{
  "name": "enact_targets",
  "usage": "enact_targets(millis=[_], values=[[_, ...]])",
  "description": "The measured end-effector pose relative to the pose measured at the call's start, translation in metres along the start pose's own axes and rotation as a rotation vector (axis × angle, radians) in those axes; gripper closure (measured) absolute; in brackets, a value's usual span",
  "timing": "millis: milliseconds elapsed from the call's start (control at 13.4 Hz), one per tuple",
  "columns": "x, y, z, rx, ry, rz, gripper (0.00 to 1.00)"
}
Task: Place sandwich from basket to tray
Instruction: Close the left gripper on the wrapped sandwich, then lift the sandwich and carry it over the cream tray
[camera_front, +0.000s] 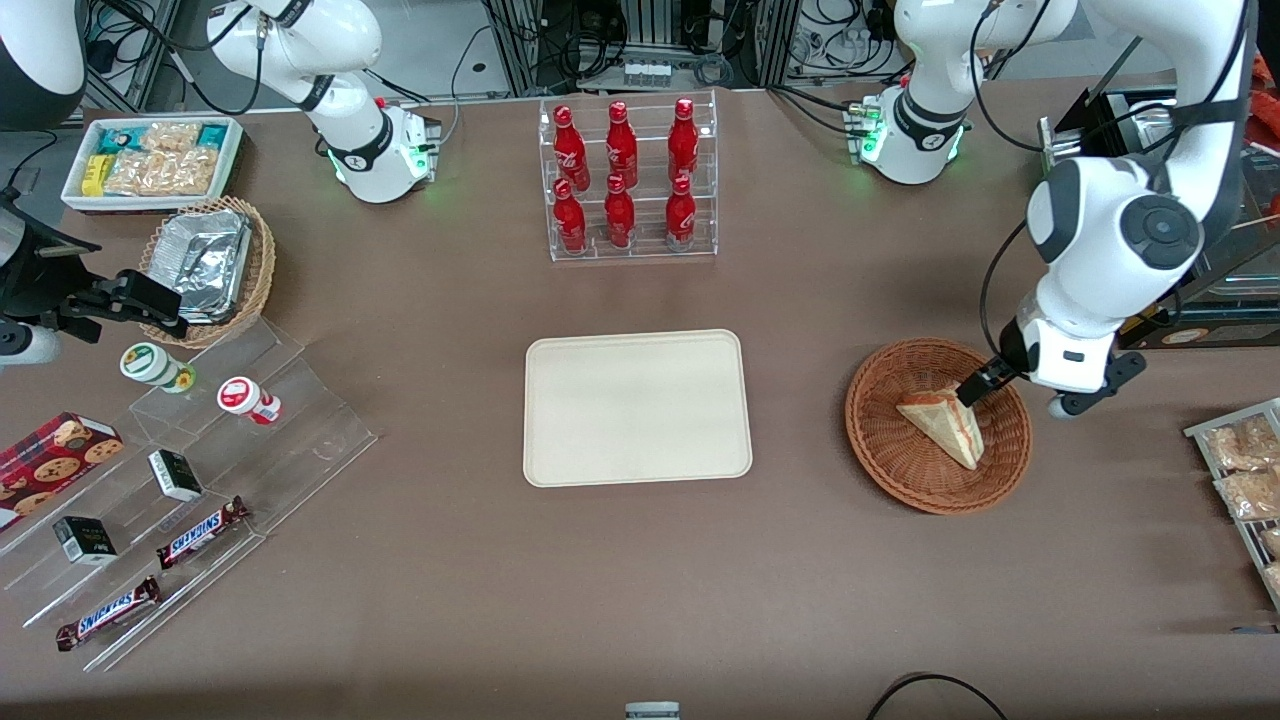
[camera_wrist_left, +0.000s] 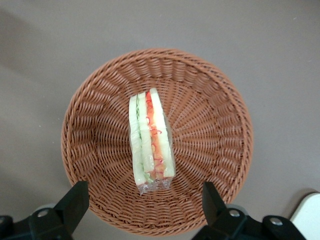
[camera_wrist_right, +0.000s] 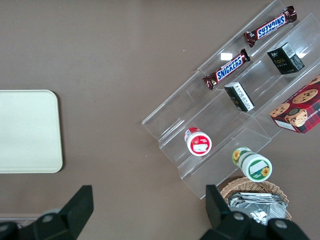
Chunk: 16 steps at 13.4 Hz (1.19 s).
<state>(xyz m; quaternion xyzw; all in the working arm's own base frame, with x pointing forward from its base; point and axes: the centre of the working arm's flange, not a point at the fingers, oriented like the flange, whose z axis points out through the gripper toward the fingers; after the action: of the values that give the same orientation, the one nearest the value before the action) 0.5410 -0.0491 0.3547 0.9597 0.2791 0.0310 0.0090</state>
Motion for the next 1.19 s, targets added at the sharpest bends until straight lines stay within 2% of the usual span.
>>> enact_targets(millis=[298,669,967,1116,1190], values=[[-0.002,0.006,0.031,0.001,-0.011,-0.057,0.0],[-0.001,0.008,0.056,-0.004,-0.013,-0.065,0.0],[-0.004,0.006,0.082,0.005,-0.03,-0.068,0.0],[-0.005,0.005,0.093,0.014,-0.043,-0.077,0.04],[-0.005,0.004,0.096,0.018,-0.047,-0.094,0.1]])
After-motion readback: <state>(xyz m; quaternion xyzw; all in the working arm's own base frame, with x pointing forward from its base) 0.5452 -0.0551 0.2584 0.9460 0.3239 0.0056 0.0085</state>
